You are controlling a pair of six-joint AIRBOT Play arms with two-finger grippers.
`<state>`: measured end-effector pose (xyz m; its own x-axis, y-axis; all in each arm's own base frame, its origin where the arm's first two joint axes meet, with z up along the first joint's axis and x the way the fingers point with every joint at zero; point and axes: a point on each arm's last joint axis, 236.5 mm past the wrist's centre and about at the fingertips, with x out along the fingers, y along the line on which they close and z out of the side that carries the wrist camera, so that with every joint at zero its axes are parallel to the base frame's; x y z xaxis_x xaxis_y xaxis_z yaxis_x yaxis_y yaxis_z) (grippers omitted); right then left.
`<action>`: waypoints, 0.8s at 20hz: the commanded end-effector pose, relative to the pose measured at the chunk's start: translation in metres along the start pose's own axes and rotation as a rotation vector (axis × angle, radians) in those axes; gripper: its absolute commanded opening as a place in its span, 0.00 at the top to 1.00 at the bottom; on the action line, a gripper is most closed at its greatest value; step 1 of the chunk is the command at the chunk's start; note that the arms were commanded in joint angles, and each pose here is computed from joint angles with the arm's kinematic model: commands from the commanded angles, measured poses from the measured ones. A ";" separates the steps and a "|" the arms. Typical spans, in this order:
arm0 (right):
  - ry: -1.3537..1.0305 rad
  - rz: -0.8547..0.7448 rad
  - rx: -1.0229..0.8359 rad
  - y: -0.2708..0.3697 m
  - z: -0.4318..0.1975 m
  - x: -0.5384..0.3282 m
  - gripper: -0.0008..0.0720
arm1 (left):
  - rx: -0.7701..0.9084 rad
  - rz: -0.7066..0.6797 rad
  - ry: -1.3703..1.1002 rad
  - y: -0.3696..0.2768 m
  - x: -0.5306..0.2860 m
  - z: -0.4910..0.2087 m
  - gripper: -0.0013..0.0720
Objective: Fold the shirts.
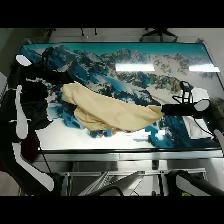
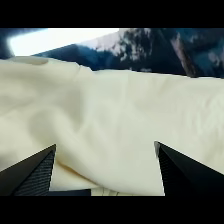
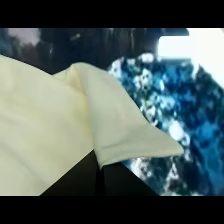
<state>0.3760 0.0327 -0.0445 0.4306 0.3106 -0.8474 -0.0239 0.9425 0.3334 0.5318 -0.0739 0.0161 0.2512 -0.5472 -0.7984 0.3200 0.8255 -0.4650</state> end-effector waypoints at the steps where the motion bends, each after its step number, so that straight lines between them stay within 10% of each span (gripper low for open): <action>1: 0.034 -0.011 0.042 -0.013 -0.011 0.026 0.97 | -0.160 -0.042 0.119 0.012 -0.010 -0.025 0.05; 13: 0.058 0.043 0.061 0.003 -0.016 0.017 0.97 | -0.560 -0.119 0.408 -0.109 0.067 -0.280 0.05; 16: 0.071 0.049 0.049 0.005 -0.019 0.017 0.97 | -0.568 -0.088 0.319 -0.113 0.092 -0.280 0.19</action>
<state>0.3702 0.0414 -0.0652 0.3815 0.3509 -0.8552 0.0131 0.9230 0.3845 0.2699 -0.1616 -0.0882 -0.1602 -0.6285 -0.7611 -0.1876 0.7764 -0.6017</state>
